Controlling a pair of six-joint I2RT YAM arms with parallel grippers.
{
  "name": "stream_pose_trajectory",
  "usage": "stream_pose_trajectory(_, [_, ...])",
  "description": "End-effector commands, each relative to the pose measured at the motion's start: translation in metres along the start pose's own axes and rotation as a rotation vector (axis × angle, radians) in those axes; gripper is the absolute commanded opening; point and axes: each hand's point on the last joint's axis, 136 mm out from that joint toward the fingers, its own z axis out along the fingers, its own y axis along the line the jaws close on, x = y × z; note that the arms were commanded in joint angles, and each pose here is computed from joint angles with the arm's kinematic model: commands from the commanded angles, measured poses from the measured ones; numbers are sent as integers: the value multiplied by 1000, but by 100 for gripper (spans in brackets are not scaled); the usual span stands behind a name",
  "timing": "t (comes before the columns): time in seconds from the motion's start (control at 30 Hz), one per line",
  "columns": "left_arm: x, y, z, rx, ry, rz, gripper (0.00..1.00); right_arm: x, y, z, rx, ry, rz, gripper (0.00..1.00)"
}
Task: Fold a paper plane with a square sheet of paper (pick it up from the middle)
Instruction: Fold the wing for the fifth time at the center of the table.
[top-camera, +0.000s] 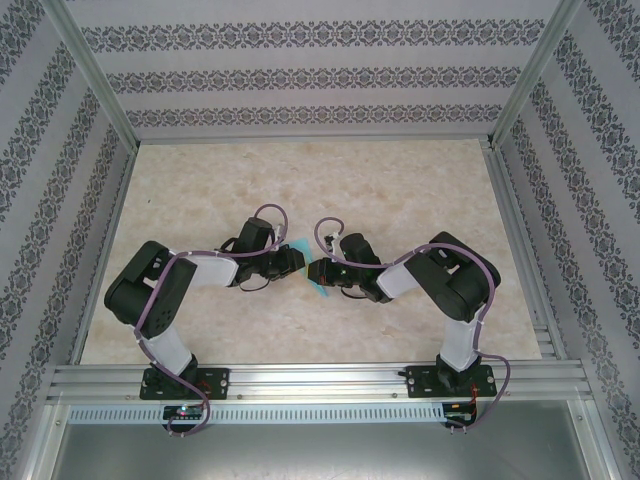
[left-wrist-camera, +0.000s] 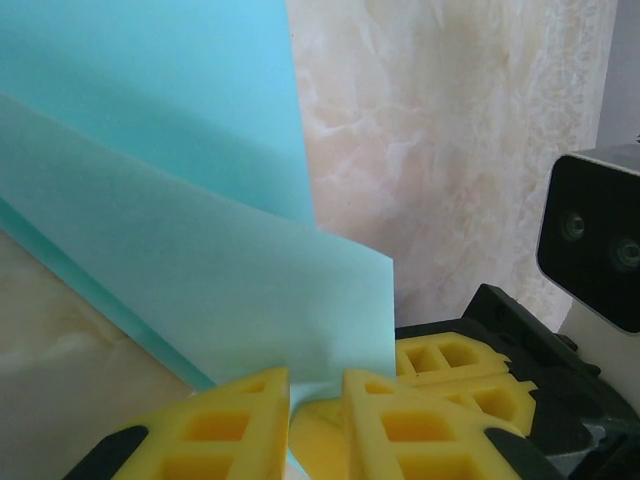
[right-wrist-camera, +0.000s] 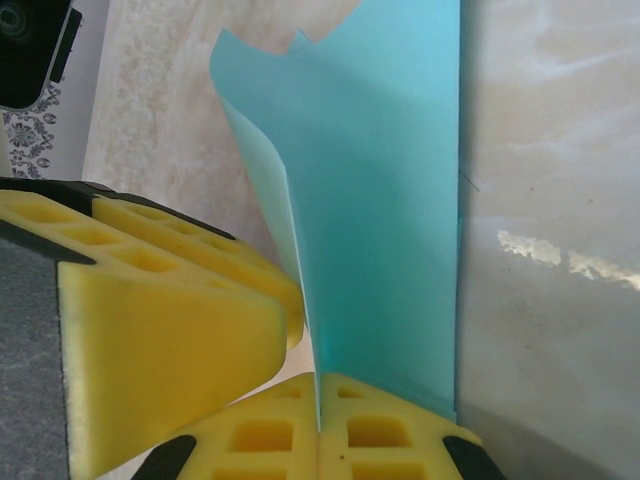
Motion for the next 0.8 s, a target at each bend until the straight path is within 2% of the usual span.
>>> stream_pose_trajectory(0.0, [-7, -10, 5, 22, -20, 56, 20, 10, -17, 4, 43, 44, 40, 2])
stream_pose_trajectory(0.77, [-5, 12, 9, -77, -14, 38, 11, -3, 4, -10, 27, 42, 10, 14])
